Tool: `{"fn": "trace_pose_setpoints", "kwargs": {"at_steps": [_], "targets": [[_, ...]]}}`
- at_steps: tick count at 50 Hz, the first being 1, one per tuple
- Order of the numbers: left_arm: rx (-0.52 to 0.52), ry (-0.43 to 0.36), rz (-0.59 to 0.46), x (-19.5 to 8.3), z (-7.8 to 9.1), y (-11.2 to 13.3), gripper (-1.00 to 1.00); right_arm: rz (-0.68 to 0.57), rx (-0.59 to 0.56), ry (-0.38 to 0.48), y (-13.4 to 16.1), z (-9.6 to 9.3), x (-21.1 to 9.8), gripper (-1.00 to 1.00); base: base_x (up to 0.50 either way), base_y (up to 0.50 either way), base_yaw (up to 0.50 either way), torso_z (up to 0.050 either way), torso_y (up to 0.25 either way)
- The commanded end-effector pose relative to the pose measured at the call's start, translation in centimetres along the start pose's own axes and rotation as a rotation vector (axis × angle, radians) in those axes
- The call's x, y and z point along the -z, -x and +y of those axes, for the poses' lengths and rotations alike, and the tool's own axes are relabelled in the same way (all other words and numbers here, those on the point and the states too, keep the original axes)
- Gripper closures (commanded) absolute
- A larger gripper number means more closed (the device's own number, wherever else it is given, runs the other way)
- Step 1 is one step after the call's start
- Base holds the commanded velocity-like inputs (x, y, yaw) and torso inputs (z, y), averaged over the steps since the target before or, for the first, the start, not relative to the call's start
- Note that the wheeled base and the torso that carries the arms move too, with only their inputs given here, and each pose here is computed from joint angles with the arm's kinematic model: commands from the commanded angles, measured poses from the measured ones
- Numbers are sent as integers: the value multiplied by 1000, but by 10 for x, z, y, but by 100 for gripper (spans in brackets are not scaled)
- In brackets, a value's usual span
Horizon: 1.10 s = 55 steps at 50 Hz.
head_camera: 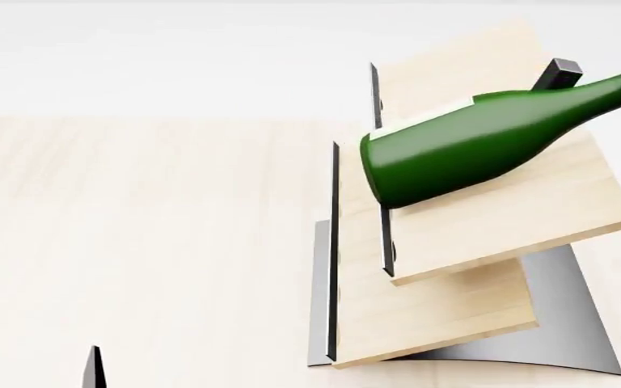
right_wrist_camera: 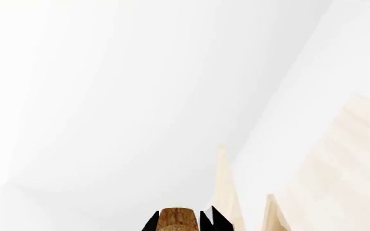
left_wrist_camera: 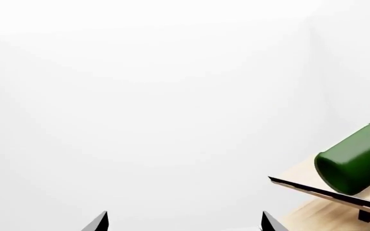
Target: Put the wine bottle on the wine rack.
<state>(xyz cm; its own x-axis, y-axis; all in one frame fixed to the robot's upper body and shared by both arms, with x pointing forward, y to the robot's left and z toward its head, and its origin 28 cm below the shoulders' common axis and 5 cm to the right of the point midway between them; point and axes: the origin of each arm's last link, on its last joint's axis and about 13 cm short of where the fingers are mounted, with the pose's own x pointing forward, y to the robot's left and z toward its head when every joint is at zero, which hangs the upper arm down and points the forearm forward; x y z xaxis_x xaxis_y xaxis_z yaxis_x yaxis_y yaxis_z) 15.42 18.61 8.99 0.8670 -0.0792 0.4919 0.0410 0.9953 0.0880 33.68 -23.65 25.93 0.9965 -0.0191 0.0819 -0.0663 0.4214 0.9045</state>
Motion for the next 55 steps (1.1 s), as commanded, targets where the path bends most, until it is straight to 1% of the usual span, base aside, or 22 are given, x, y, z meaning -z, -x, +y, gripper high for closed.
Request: {"fn": "trace_pose_setpoints", "kwargs": {"at_steps": [1, 19, 20, 45, 52, 55], "targets": [[1, -1, 1, 0, 0, 0, -100, 27, 18, 15, -2, -9, 9, 100, 0, 0, 0, 0, 0], [2, -2, 2, 1, 0, 0, -100, 38, 28, 11, -3, -14, 11, 100, 0, 0, 0, 0, 0], [2, -2, 1, 0, 0, 0, -100, 41, 29, 10, -3, -15, 11, -100, 0, 3, 3, 0, 0], [4, -3, 1, 0, -1, 0, -100, 35, 27, 3, 1, -16, 9, -100, 0, 0, 0, 0, 0], [4, -2, 1, 0, -1, 0, -100, 11, 9, 9, 11, -11, 3, -100, 0, 0, 0, 0, 0], [4, -2, 0, -1, -1, 0, -100, -11, -5, -5, 19, -10, -4, -100, 0, 0, 0, 0, 0]]}}
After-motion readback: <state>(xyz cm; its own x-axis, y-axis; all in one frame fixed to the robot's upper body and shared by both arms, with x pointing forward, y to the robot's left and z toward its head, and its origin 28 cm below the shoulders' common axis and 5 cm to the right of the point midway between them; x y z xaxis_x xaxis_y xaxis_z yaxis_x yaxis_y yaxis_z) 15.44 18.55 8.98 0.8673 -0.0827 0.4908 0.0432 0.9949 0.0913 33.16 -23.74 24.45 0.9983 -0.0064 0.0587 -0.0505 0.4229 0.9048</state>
